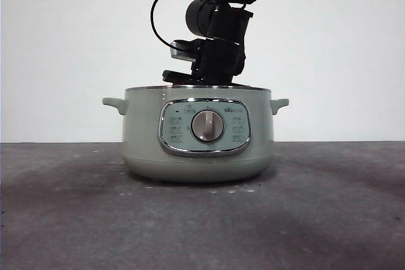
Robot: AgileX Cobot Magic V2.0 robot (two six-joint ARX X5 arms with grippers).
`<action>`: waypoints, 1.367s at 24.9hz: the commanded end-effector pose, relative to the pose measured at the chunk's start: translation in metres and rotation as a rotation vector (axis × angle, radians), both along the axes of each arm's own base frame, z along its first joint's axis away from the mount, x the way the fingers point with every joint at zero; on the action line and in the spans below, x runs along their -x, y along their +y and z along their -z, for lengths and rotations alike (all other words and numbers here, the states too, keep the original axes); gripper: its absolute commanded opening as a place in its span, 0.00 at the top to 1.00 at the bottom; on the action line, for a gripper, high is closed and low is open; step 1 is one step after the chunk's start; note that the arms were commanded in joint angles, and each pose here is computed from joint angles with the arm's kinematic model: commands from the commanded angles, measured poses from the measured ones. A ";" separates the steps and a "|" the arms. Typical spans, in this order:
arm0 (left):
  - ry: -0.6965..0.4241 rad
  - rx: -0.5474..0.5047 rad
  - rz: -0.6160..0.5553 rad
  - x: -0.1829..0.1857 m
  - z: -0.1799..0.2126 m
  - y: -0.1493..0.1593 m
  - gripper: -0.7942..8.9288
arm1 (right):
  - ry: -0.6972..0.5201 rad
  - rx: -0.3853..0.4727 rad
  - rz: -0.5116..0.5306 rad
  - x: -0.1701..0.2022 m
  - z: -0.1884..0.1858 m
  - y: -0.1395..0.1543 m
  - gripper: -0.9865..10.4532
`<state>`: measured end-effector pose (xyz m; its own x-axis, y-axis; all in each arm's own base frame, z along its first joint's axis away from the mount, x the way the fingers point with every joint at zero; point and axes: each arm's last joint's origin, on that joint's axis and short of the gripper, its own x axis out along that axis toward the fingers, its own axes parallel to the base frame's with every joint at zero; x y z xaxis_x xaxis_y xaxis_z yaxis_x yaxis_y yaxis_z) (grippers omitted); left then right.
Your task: Pick up the corn,open the lid,put the corn in the pot,close the lid
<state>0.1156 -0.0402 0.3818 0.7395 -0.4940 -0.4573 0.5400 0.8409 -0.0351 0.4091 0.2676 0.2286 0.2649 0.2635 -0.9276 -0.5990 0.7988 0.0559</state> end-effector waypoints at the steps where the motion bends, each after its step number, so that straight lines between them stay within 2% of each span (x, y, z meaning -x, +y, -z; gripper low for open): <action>1: -0.058 0.026 0.004 0.003 -0.008 0.001 0.93 | 0.016 0.007 0.015 -0.002 0.009 0.003 0.60; 4: -0.060 0.023 0.006 0.003 -0.008 0.001 0.93 | -0.010 -0.012 0.014 0.000 -0.019 0.001 0.60; 7: -0.066 0.018 0.009 -0.002 -0.008 0.000 0.93 | -0.040 -0.039 0.020 0.016 -0.088 -0.009 0.61; 8: -0.072 0.019 0.009 -0.007 -0.008 -0.002 0.93 | -0.086 -0.085 0.045 0.022 -0.112 -0.012 0.61; 10: -0.074 0.014 0.013 -0.020 -0.007 -0.005 0.93 | -0.160 -0.207 0.046 0.044 -0.161 -0.024 0.61; 14: -0.080 0.019 0.020 -0.056 -0.001 -0.016 0.93 | -0.323 -0.321 0.039 0.102 -0.240 -0.060 0.61; 17: -0.082 0.050 0.082 -0.078 0.000 -0.024 0.93 | -0.380 -0.368 0.012 0.149 -0.274 -0.084 0.61; 20: -0.066 0.045 0.113 -0.104 -0.006 -0.039 0.93 | -0.383 -0.366 -0.020 0.199 -0.285 -0.111 0.61; 25: -0.079 0.041 0.157 -0.135 -0.021 -0.060 0.93 | -0.339 -0.342 -0.049 0.247 -0.272 -0.138 0.61; 29: -0.070 0.040 0.200 -0.163 -0.026 -0.084 0.93 | -0.283 -0.324 -0.018 0.280 -0.248 -0.163 0.61; 34: -0.058 0.022 0.221 -0.198 -0.013 -0.117 0.93 | -0.238 -0.306 0.054 0.320 -0.209 -0.195 0.61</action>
<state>0.3145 -0.1568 0.3852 0.6198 -0.6418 -0.4516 0.7034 0.7095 -0.0431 0.0908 0.0742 0.4433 0.5034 0.5152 -0.6936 -0.6057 0.7829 0.1419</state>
